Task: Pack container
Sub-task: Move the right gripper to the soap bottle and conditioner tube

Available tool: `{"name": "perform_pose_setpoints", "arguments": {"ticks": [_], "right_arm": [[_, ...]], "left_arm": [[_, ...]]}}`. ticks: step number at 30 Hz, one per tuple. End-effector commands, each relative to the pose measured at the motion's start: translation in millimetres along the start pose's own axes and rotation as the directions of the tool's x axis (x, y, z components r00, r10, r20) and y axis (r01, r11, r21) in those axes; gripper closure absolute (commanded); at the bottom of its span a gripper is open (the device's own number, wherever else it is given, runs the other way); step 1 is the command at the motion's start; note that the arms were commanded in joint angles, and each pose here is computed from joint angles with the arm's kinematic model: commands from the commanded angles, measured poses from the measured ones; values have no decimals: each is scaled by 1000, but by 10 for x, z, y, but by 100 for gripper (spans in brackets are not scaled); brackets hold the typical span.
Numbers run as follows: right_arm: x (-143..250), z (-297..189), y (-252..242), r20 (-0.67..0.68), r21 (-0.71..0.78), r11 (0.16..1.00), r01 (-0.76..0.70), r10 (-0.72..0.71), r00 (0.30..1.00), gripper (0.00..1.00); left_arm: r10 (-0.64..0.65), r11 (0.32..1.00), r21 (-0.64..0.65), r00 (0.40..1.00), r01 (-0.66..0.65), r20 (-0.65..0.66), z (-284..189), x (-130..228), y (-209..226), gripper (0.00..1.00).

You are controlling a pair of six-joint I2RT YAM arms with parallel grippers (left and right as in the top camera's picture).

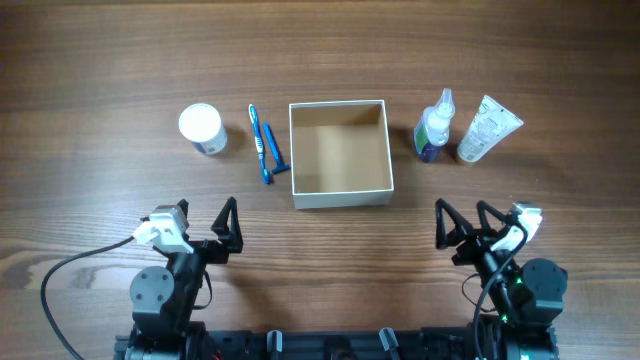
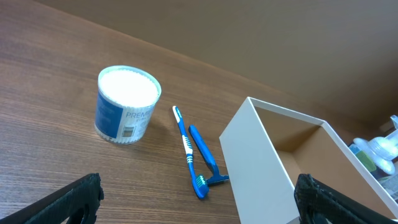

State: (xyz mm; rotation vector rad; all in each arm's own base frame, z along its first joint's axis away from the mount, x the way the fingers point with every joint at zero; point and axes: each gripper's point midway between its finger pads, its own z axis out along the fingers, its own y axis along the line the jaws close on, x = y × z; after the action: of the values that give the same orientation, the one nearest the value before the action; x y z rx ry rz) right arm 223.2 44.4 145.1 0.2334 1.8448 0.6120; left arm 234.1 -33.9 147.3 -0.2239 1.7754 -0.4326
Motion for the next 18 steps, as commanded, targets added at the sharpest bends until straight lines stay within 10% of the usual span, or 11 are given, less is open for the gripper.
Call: {"name": "perform_pose_setpoints", "arguments": {"ticks": [1,6,18], "right_arm": [[-223,-150,369,11,-118,993,14,-13,1000,0],[-948,-385,818,65,-122,985,124,-117,991,1],[-1789,232,846,-386,92,977,192,-143,912,0]], "left_arm": [[-10,1000,-9,1000,11,7,2,-3,25,0],[-10,1000,-9,1000,11,7,2,-3,25,0],[-10,1000,-9,1000,11,7,2,-3,25,0]]}}
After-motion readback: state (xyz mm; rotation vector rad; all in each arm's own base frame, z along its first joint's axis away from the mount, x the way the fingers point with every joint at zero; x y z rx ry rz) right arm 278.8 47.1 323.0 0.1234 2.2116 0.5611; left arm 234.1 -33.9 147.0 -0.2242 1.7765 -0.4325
